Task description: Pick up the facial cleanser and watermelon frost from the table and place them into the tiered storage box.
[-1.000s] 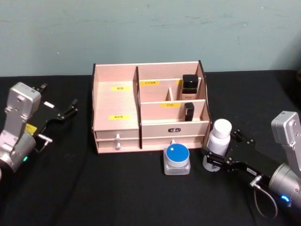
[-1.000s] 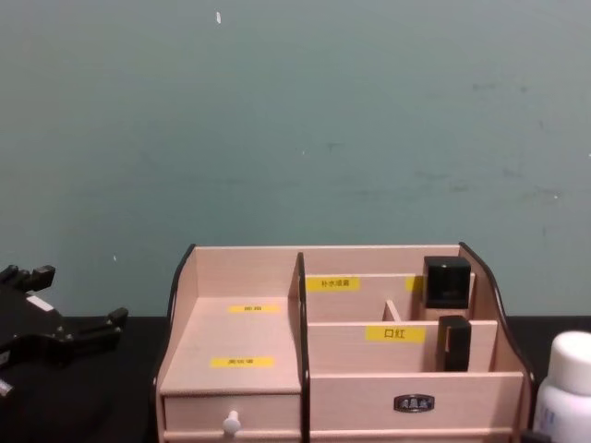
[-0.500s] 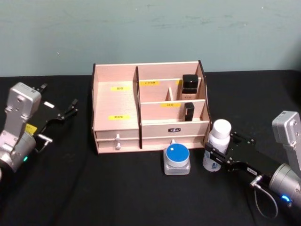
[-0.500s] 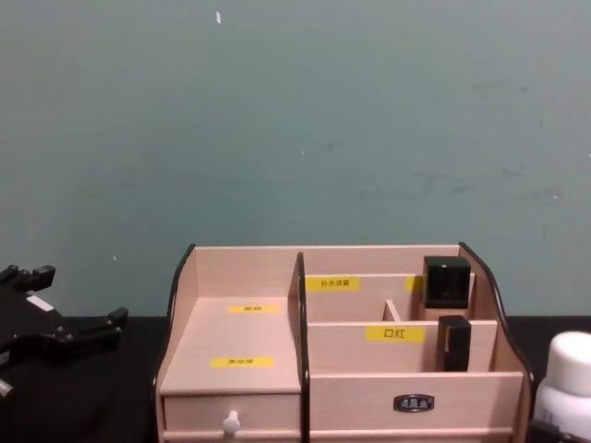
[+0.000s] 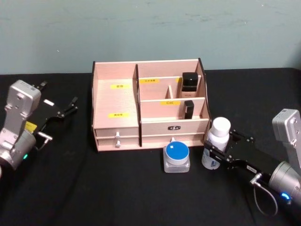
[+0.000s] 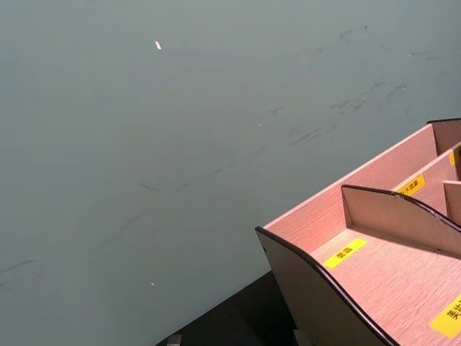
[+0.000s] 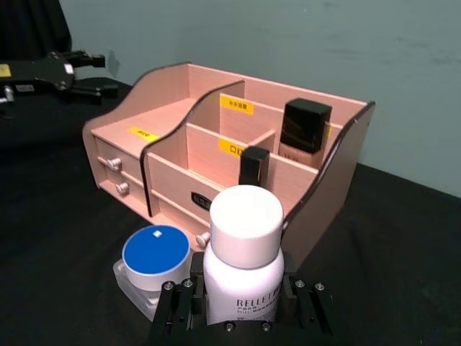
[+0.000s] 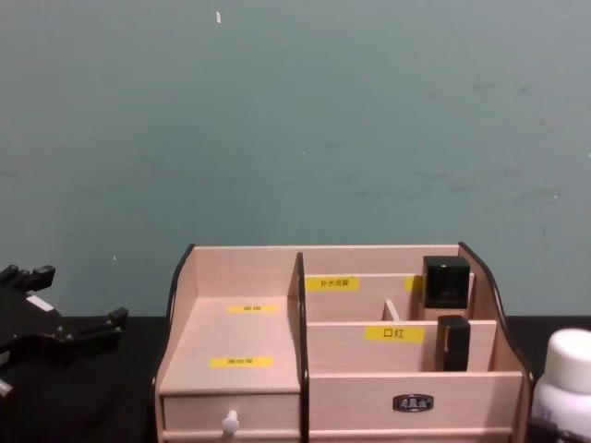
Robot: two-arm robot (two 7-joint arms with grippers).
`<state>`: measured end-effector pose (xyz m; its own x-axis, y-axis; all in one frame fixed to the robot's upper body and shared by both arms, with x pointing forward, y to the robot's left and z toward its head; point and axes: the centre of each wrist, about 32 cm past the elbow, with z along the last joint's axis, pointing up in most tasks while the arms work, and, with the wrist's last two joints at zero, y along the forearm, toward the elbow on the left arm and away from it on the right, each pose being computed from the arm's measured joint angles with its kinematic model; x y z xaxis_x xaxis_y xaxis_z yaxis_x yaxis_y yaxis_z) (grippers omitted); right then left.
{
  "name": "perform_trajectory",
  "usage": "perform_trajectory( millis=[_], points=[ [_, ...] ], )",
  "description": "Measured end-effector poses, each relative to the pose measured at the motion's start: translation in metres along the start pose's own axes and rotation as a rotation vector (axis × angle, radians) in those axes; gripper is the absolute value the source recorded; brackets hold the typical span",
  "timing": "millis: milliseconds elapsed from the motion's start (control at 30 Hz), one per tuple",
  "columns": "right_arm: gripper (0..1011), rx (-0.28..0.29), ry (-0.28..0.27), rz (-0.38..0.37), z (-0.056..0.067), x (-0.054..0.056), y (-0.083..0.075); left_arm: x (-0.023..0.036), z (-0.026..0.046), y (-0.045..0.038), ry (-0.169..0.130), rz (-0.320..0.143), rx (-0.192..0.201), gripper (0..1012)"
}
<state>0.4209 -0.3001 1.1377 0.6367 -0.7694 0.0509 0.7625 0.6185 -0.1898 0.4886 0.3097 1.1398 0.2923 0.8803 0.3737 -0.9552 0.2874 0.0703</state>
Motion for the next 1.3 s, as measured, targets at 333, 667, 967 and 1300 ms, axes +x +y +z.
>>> perform_trajectory(
  millis=[333, 667, 967, 1300],
  points=[
    [593, 0.069, -0.041, 0.048, 0.028, 0.000, 0.007, 0.0000, 0.0000, 0.0000, 0.000, 0.000, 0.000, 1001],
    [593, 0.163, -0.084, 0.101, 0.071, 0.001, 0.044, 0.0000, 0.0000, 0.0000, 0.000, 0.000, 0.000, 1001],
    [593, 0.199, -0.095, 0.116, 0.093, 0.006, 0.090, 0.0000, 0.0000, 0.0000, 0.000, 0.000, 0.000, 1001],
    [593, 0.194, -0.101, 0.077, 0.103, 0.016, 0.135, 0.0000, 0.0000, 0.0000, 0.000, 0.000, 0.000, 1001]
  ],
)
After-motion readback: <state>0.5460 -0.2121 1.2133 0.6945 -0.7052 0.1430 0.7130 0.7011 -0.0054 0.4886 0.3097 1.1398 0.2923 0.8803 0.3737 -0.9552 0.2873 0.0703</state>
